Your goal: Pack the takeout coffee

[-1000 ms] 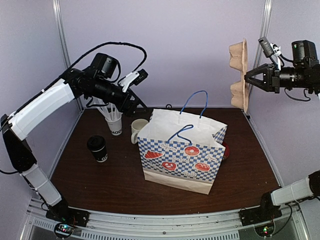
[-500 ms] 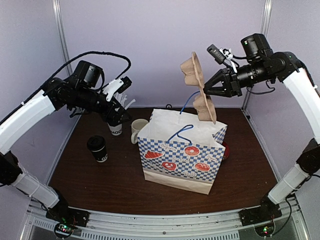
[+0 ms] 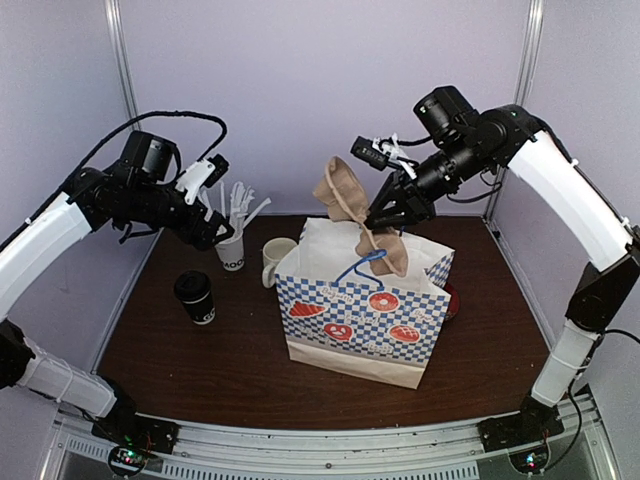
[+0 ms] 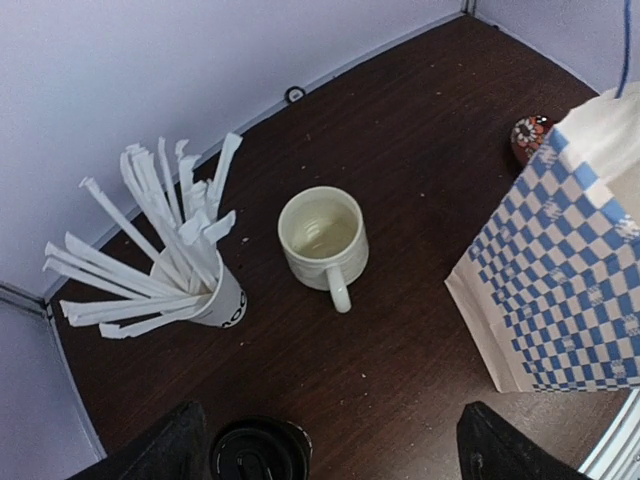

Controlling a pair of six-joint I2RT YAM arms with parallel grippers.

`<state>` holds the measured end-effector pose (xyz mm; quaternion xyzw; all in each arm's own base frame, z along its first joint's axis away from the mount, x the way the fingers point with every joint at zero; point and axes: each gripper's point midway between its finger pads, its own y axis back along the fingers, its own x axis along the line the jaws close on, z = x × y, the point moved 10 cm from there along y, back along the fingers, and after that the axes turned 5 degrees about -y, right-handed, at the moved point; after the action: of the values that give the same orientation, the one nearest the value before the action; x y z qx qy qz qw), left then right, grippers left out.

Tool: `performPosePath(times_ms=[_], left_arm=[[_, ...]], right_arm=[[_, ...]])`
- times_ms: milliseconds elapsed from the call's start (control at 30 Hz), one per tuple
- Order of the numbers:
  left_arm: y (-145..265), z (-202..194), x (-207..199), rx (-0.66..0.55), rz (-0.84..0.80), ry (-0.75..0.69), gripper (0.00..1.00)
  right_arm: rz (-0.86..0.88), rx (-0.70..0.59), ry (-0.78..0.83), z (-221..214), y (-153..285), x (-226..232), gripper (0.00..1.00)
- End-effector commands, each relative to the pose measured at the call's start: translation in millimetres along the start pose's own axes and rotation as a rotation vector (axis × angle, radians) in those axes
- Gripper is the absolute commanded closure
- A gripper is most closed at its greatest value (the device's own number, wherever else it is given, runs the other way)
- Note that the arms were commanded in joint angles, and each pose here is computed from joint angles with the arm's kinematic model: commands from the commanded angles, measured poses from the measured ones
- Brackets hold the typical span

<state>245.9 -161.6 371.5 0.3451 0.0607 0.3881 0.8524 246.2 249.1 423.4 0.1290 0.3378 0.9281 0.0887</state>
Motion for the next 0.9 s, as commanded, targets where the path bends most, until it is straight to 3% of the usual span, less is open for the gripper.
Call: performPosePath(times_ms=[0, 867], left_arm=[[0, -9, 15, -0.046, 0.047, 0.095, 0.09], [-16, -26, 19, -0.031, 0.007, 0.111, 0.09]], right_arm=[[-0.066, 0.112, 0.016, -12, -14, -5, 0.72], [-0.059, 0.566, 0.053, -69, -82, 8, 0.73]])
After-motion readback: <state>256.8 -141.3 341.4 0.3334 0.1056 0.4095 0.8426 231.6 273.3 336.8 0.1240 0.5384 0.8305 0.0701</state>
